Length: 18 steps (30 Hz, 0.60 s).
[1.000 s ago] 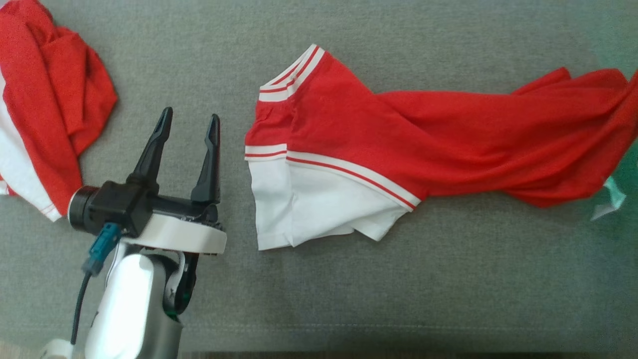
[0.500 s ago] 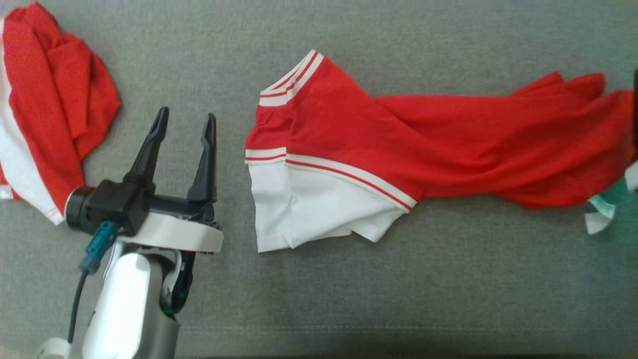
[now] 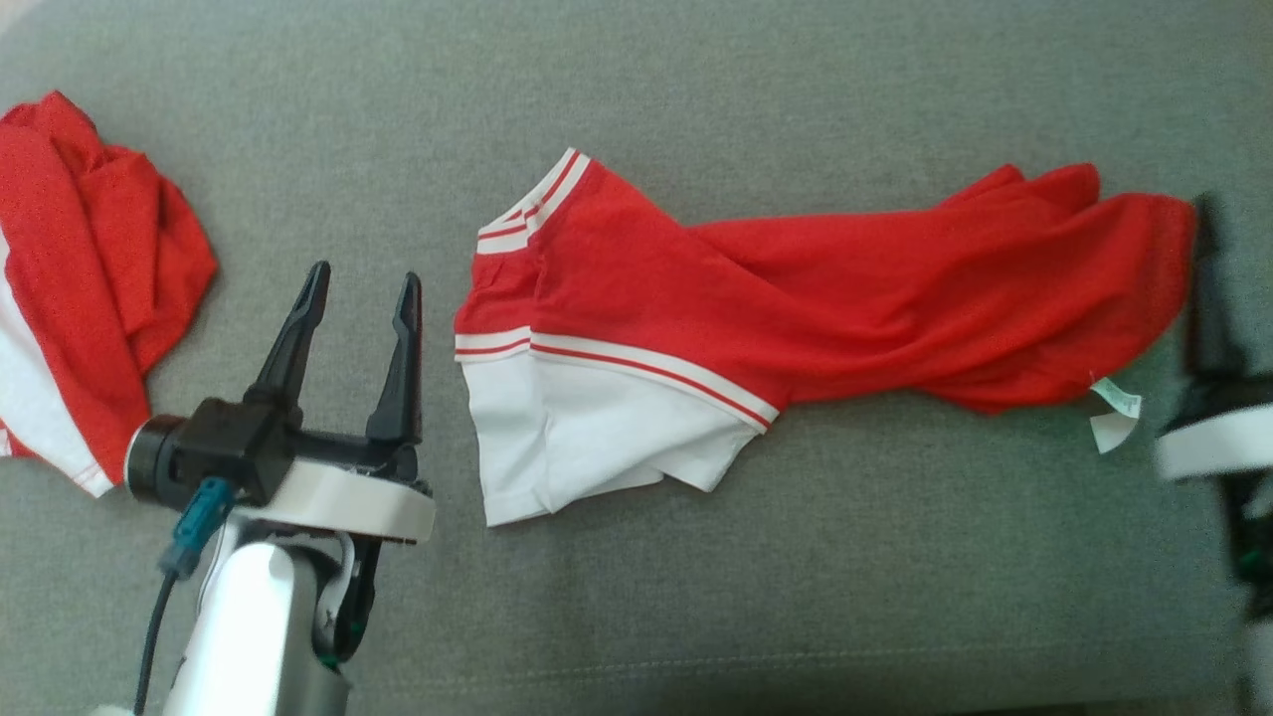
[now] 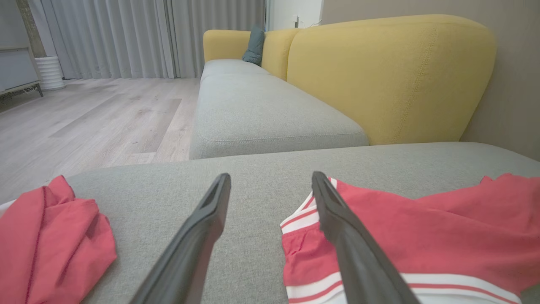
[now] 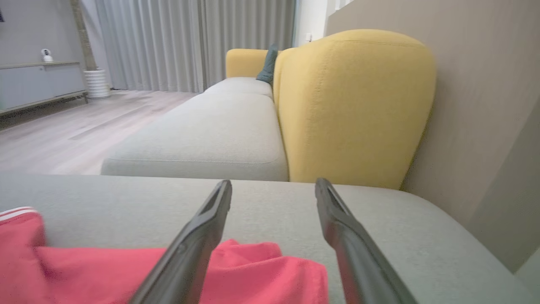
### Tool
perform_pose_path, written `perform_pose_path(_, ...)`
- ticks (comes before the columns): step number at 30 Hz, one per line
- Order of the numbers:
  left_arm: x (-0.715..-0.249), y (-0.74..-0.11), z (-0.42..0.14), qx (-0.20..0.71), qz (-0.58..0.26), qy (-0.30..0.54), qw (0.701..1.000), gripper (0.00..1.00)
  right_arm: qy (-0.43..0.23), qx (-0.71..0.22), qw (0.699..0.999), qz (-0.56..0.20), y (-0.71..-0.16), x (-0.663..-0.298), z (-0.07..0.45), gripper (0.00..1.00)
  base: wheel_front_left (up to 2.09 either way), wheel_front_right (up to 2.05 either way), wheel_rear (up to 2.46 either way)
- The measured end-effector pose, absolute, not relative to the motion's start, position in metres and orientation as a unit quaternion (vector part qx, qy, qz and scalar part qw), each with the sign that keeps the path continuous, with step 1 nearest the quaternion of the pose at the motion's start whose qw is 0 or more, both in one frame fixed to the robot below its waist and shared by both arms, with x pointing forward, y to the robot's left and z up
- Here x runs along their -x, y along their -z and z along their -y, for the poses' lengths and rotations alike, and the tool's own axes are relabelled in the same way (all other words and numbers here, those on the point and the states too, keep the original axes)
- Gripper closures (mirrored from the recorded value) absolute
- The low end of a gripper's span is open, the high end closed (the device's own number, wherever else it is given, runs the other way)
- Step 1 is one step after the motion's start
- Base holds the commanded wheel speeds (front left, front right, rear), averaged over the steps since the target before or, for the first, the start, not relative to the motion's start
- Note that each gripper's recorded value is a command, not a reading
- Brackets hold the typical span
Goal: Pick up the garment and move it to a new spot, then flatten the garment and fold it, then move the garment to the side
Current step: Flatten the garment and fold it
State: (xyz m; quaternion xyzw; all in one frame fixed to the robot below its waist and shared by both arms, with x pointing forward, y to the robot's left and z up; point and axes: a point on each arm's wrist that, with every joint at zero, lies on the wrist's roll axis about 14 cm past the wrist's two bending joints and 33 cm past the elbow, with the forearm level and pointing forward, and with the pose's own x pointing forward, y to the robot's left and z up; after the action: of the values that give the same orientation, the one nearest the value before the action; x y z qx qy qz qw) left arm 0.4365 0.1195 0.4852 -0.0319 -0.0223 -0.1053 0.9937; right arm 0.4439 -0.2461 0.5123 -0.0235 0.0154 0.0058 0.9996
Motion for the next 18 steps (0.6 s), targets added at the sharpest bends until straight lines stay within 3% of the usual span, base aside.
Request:
perform_pose_path(10, -0.421, -0.486, -0.128, 0.023, 0.019, 0.096, 0.995, 0.0, -0.05, -0.027, 0.998, -0.037, -0.498, -0.406, 0.186, 0.0, 0.0, 0.0, 0.0)
perform_pose_path(18, -0.41, -0.484, -0.13, 0.021, 0.013, 0.093, 0.995, 0.0, -0.06, -0.037, 0.996, -0.046, -0.494, -0.393, 0.174, 0.0, 0.0, 0.0, 0.0)
